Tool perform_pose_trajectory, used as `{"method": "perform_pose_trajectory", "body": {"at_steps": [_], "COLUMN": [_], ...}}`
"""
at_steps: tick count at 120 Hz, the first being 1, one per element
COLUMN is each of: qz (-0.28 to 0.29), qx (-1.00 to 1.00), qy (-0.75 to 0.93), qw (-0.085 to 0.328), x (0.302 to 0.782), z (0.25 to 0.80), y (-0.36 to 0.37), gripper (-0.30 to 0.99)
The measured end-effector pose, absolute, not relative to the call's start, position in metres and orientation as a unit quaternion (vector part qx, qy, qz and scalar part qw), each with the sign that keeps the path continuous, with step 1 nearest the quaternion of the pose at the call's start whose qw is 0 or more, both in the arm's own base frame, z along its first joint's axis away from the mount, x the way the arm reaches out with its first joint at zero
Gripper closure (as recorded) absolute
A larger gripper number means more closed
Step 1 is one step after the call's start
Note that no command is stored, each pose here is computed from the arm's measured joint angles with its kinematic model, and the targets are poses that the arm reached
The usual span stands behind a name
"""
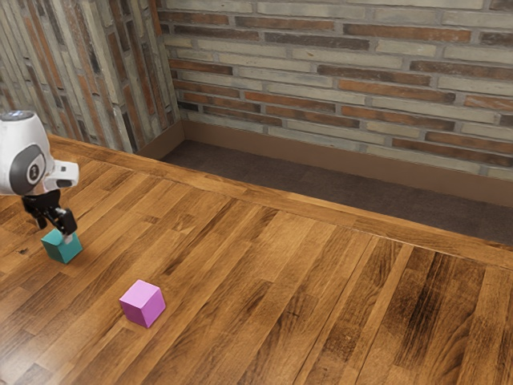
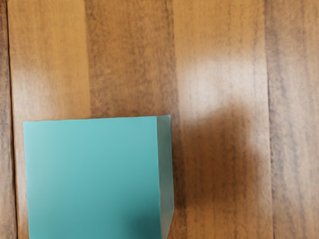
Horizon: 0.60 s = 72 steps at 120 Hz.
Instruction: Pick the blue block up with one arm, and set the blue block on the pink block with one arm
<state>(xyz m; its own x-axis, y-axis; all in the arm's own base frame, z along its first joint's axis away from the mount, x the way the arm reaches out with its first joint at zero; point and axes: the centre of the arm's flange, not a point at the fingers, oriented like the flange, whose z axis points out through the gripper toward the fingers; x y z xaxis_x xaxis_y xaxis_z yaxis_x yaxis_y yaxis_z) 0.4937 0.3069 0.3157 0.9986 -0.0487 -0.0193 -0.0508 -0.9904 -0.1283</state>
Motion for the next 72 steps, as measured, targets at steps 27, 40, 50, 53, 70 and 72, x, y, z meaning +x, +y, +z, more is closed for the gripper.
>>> {"method": "perform_pose_trajectory", "body": {"at_steps": [27,40,50,53,70,72], "qz": [0.007,0.005,0.007,0.008,0.009,0.008], "qx": [-0.997,-0.997,-0.997,-0.997,-0.997,-0.997], "qy": [0.032,0.037,0.042,0.043,0.044,0.044], "qw": [0.066,0.067,0.067,0.067,0.067,0.066], "x": [0.494,0.498,0.501,0.502,0.503,0.504], "z": [0.307,0.304,0.3,0.299,0.295,0.294], "y": [0.318,0.321,0.323,0.324,0.332,0.332], "gripper": [0.0,0.0,0.0,0.0,0.0,0.0]}}
